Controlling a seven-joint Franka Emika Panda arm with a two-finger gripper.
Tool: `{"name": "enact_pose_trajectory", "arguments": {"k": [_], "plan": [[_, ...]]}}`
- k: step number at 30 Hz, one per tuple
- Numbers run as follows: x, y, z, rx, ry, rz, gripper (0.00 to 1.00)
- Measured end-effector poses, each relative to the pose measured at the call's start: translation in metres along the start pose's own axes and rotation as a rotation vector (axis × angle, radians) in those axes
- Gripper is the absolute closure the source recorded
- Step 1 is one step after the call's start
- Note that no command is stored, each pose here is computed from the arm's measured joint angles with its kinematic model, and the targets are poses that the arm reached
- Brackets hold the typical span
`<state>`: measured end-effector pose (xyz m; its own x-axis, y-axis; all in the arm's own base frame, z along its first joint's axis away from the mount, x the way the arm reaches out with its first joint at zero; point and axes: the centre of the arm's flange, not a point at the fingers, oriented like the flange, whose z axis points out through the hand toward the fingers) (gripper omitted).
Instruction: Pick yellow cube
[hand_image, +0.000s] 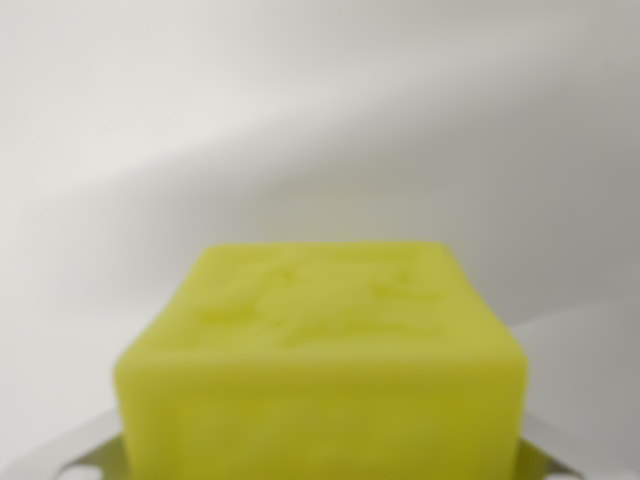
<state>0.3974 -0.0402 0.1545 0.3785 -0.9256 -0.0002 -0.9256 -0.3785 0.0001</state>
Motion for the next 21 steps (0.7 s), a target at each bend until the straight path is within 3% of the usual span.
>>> {"name": "enact_pose_trajectory", "arguments": {"k": [21], "plan": [[0.0, 0.0, -0.035, -0.0002, -0.0002, 0.0, 1.0]]}}
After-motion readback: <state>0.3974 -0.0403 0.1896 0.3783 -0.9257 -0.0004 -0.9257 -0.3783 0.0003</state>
